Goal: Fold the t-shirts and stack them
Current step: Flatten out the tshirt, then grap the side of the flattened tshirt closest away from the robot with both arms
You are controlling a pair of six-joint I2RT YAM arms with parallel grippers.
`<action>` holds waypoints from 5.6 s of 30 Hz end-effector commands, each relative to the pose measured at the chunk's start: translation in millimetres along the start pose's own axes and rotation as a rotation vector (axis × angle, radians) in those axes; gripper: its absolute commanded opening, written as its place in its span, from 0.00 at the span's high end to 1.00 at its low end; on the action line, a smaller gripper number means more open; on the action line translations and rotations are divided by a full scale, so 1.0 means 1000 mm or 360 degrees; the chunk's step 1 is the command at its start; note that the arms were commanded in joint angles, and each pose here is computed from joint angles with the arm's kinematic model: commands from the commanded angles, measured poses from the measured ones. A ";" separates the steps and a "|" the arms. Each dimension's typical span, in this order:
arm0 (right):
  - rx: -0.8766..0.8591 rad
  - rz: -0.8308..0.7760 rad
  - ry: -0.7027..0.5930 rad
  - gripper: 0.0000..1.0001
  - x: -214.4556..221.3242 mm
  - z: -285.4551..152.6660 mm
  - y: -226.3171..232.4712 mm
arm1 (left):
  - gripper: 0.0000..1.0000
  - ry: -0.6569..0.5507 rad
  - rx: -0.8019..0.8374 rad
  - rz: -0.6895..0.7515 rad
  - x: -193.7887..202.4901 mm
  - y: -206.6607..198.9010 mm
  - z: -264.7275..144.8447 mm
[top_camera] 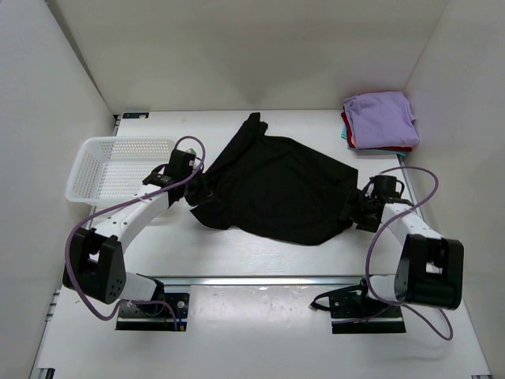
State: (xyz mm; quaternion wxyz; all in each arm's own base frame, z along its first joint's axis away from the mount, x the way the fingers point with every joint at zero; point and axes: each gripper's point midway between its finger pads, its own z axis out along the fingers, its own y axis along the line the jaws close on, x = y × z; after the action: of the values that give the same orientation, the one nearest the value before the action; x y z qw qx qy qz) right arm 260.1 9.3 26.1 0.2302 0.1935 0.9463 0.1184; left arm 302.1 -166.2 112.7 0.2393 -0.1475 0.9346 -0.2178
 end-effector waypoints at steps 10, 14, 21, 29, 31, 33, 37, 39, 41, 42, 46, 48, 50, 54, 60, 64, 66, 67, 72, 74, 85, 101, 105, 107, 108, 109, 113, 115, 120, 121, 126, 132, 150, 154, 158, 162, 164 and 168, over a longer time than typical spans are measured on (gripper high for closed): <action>-0.0095 -0.0276 0.0019 1.00 -0.061 0.029 0.045 | 1.00 -0.0082 0.0044 0.0063 -0.012 -0.010 -0.012; -0.0049 -0.0292 -0.0181 1.00 -0.093 -0.005 0.044 | 1.00 -0.0083 0.0052 0.0068 -0.012 -0.010 -0.014; -0.0187 -0.0280 -0.0508 1.00 -0.103 -0.099 0.060 | 1.00 -0.0083 0.0053 0.0065 -0.011 -0.012 -0.013; -0.0174 -0.0280 -0.0440 1.00 -0.078 -0.095 0.046 | 1.00 -0.0088 0.0061 0.0085 -0.011 -0.015 -0.014; -0.0190 -0.0295 -0.0397 1.00 -0.079 -0.083 0.050 | 1.00 -0.0084 0.0047 0.0085 -0.011 -0.012 -0.014; -0.0217 -0.0309 -0.0376 1.00 -0.090 -0.067 0.056 | 1.00 -0.0112 0.0045 0.0089 -0.015 -0.013 -0.015; -0.0150 -0.0314 -0.0243 0.68 -0.118 -0.036 0.059 | 1.00 -0.0103 0.0037 0.0084 -0.015 -0.011 -0.013; -0.0094 -0.0268 -0.0257 0.53 -0.137 -0.039 0.060 | 1.00 -0.0106 0.0045 0.0087 -0.016 -0.013 -0.012; -0.0046 -0.0239 -0.0235 0.48 -0.131 -0.036 0.052 | 1.00 -0.0111 0.0048 0.0086 -0.017 -0.012 -0.013; -0.0015 -0.0182 -0.0206 0.48 -0.122 -0.035 0.042 | 1.00 -0.0128 0.0040 0.0069 -0.020 -0.010 -0.014; 0.0052 -0.0065 -0.0092 0.48 -0.077 -0.033 0.020 | 1.00 -0.0127 0.0045 0.0045 -0.020 -0.006 -0.012; 0.0088 -0.0050 -0.0056 0.48 -0.056 -0.037 0.014 | 1.00 -0.0122 0.0035 0.0034 -0.019 -0.005 -0.011; 0.0104 -0.0023 -0.0041 0.54 -0.039 -0.043 0.010 | 1.00 -0.0114 0.0056 0.0037 -0.018 -0.007 -0.010; 0.0177 0.0041 0.0065 0.87 -0.005 -0.043 -0.007 | 1.00 -0.0105 0.0052 0.0019 -0.017 -0.007 -0.007; 0.0234 0.0032 0.0131 0.65 0.008 -0.030 -0.014 | 1.00 -0.0099 0.0065 0.0030 -0.016 -0.010 -0.007; 0.0225 0.0016 0.0149 0.56 0.012 -0.017 -0.009 | 1.00 -0.0108 0.0056 0.0043 -0.018 -0.011 -0.007; 0.0224 -0.0021 0.0167 0.54 0.016 -0.012 -0.003 | 1.00 -0.0113 0.0053 0.0034 -0.020 -0.010 -0.008; 0.0249 -0.0041 0.0168 0.52 0.017 -0.007 -0.005 | 1.00 -0.0121 0.0057 0.0051 -0.020 -0.012 -0.008; 0.0383 -0.0083 0.0213 0.51 0.021 0.013 -0.018 | 1.00 -0.0094 0.0062 0.0044 -0.015 -0.011 -0.006; 0.0407 -0.0130 0.0244 0.71 0.019 0.015 -0.017 | 1.00 -0.0089 0.0057 0.0037 -0.014 -0.009 -0.006; -0.0035 -0.0165 -0.0307 1.00 -0.098 -0.070 0.064 | 1.00 -0.0473 0.0206 -0.0102 -0.125 -0.047 -0.064; -0.0244 -0.0254 -0.1412 1.00 -0.231 -0.341 0.151 | 1.00 -0.1372 0.0443 0.0252 -0.257 -0.171 -0.309; -0.0204 -0.0231 -0.1564 1.00 -0.219 -0.379 0.139 | 1.00 -0.1445 0.0479 0.0180 -0.234 -0.155 -0.337; -0.0208 -0.0231 -0.1619 1.00 -0.216 -0.392 0.136 | 1.00 -0.1532 0.0522 0.0148 -0.225 -0.147 -0.365; -0.0214 -0.0234 -0.1622 1.00 -0.213 -0.394 0.135 | 1.00 -0.1561 0.0515 0.0149 -0.223 -0.145 -0.374; -0.0227 -0.0238 -0.1630 1.00 -0.214 -0.397 0.137 | 1.00 -0.1583 0.0513 0.0145 -0.222 -0.144 -0.383; -0.0260 -0.0240 -0.1577 0.99 -0.221 -0.383 0.142 | 1.00 -0.1586 0.0557 0.0133 -0.233 -0.152 -0.380; -0.0281 -0.0257 -0.1503 1.00 -0.227 -0.365 0.148 | 1.00 -0.1527 0.0541 0.0129 -0.242 -0.152 -0.355; -0.0258 -0.0252 -0.1393 1.00 -0.257 -0.323 0.157 | 1.00 -0.1370 0.0501 0.0056 -0.277 -0.153 -0.283; -0.0257 -0.0261 -0.1354 1.00 -0.267 -0.307 0.162 | 1.00 -0.1351 0.0490 0.0060 -0.286 -0.155 -0.271; -0.0228 -0.0293 -0.1349 1.00 -0.301 -0.284 0.173 | 1.00 -0.1320 0.0555 0.0024 -0.328 -0.169 -0.241; -0.0267 -0.0313 -0.1492 1.00 -0.352 -0.306 0.194 | 1.00 -0.1308 0.0779 -0.0062 -0.362 -0.175 -0.227; -0.0151 -0.0169 -0.0646 1.00 -0.204 -0.156 0.108 | 1.00 -0.0559 0.0547 -0.0287 -0.157 -0.087 -0.127; -0.0086 -0.0100 -0.0342 1.00 -0.124 -0.123 0.078 | 1.00 -0.0265 0.0479 -0.0454 -0.075 -0.039 -0.092; 0.0024 0.0019 0.0051 1.00 -0.034 -0.079 0.039 | 1.00 0.0017 0.0389 -0.0640 0.007 0.008 -0.046; 0.0093 0.0083 0.0341 1.00 0.026 -0.062 0.017 | 1.00 0.0200 0.0251 -0.0680 0.056 0.036 -0.028; 0.0135 0.0084 0.0432 1.00 0.043 -0.060 0.010 | 1.00 0.0226 0.0188 -0.0646 0.065 0.045 -0.028; 0.0180 0.0103 0.0569 1.00 0.069 -0.059 -0.001 | 1.00 0.0283 0.0109 -0.0641 0.076 0.058 -0.023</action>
State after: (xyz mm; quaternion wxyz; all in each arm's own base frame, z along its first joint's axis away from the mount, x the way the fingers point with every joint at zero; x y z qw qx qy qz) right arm 185.1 28.0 53.9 0.0634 0.2102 0.9703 0.1017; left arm 216.9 -136.3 68.1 0.1033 -0.3209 0.8935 -0.2966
